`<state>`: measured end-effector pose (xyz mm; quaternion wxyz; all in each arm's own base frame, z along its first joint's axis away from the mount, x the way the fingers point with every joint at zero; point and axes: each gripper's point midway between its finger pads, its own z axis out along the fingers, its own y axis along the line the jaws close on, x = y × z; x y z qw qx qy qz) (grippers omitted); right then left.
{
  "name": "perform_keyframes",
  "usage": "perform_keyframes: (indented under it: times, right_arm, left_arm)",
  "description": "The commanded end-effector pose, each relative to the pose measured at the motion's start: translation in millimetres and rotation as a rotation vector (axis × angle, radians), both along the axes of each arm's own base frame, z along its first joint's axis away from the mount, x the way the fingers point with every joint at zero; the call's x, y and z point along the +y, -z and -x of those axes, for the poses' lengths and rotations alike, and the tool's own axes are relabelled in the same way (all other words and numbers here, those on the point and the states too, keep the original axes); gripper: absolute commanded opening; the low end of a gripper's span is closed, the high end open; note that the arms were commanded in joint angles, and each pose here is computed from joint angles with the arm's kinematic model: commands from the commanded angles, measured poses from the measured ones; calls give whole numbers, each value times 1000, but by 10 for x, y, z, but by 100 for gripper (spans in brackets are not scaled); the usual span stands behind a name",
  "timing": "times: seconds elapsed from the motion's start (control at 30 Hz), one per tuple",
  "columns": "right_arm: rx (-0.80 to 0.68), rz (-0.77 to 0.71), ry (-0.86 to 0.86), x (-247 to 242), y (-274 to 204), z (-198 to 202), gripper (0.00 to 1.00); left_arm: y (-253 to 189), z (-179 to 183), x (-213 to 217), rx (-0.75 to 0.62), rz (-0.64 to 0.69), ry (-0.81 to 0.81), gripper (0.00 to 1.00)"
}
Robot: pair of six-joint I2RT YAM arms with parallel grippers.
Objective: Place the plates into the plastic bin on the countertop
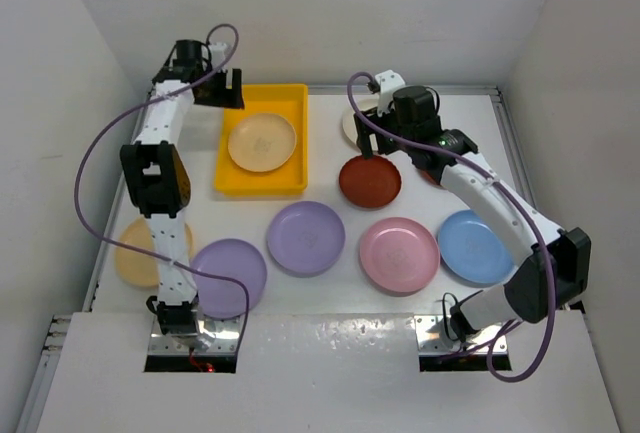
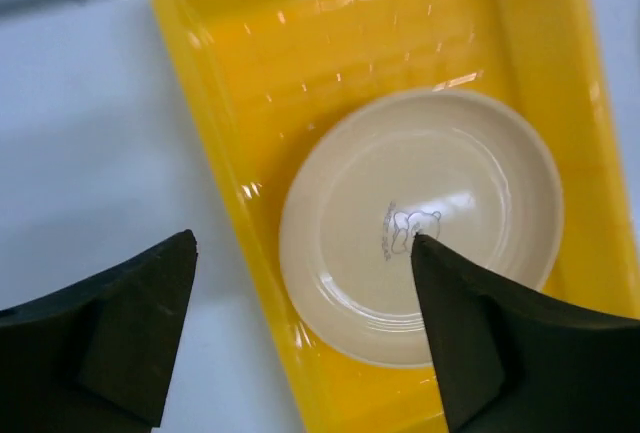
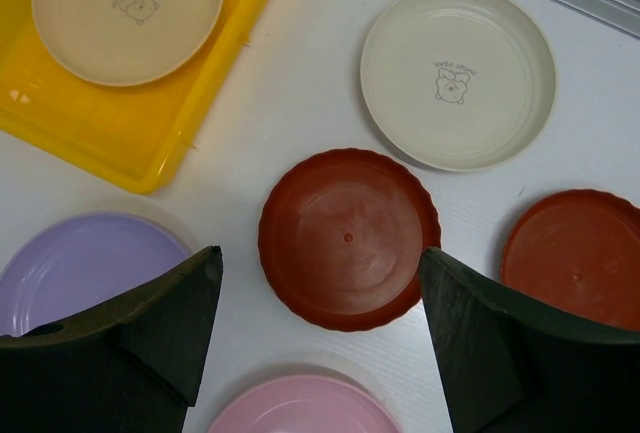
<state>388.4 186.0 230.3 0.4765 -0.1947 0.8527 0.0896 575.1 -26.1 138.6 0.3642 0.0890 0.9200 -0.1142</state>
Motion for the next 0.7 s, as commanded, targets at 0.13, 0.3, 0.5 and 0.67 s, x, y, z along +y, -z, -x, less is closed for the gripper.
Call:
perform_keyframes:
  times: [0.13,0.3,0.5,0.67]
  right_arm:
    - [-39,-38,-30,76,-138,28,80]
    - [-16,-24,-88,180,-40,23,82]
    - [67,-77,-186,500,54,-49,82]
    - [112,-95,-240,736,50,-103,82]
  left_arm:
    - [-1200,690,898,-175,-249,-25,96]
    - [-15,1980,1951,295,-273,-136,89]
    - [595,2967,2391,406,-147,-271,86]
    - [853,3332,2666,499,-156,-377,86]
